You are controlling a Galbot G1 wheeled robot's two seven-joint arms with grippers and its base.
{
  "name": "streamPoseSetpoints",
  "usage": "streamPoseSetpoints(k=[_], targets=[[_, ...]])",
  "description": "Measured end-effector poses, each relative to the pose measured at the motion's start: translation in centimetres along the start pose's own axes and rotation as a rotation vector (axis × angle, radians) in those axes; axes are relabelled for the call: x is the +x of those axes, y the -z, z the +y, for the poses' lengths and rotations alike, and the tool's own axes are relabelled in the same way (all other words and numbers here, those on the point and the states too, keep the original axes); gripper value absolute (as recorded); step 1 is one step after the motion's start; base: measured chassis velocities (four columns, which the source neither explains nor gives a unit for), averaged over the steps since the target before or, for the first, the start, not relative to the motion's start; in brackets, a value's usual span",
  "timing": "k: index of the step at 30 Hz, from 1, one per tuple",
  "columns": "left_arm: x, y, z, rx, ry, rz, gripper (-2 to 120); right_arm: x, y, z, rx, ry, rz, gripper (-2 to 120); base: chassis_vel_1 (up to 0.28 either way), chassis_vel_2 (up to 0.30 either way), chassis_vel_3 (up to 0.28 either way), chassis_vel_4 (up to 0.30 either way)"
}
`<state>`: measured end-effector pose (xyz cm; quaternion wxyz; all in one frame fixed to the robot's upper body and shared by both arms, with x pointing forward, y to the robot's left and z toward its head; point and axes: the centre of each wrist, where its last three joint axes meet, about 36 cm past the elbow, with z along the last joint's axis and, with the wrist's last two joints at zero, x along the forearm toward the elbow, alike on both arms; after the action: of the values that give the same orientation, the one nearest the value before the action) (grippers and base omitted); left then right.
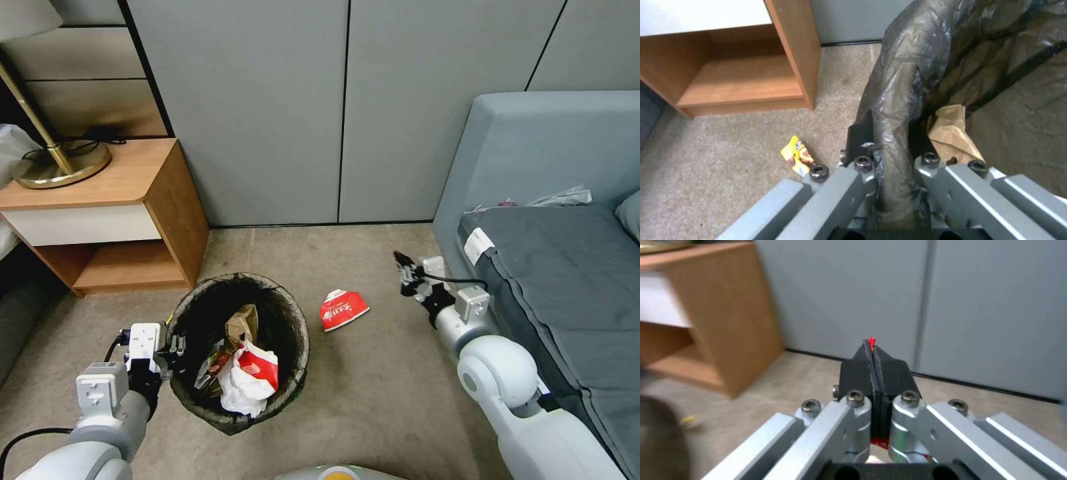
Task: Pick up the trash bin, then pick up the garbage from the floor and place it into the trash bin.
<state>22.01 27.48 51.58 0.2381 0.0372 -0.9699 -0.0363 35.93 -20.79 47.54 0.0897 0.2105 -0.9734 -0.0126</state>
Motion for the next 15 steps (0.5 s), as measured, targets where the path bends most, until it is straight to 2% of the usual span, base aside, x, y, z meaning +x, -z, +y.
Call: streamPoseSetpoints(k=[8,12,13,15], targets=[[0.0,0.0,-0.1,-0.002,-0.005,0.001,2,0.6,1.4,2.3,-0.005,0.139,-0.02,0,0.0,0.0,0.0,0.0],[-0.1,0.2,0.0,-0.009,-0.005,-0.006,2,1.2,2.0,5.3,-0.035,0.305,-0.021,0,0.0,0.0,0.0,0.0],[-0.1,0.2,0.0,-0.009,-0.005,-0.006,2,1.2,2.0,5.3,-0.035,0.305,-0.021,0,0.0,0.0,0.0,0.0],[-0.2,0.3,-0.1,-0.009,-0.006,-0.007,2,1.0,2.1,6.7,-0.036,0.376,-0.02,0,0.0,0.0,0.0,0.0]])
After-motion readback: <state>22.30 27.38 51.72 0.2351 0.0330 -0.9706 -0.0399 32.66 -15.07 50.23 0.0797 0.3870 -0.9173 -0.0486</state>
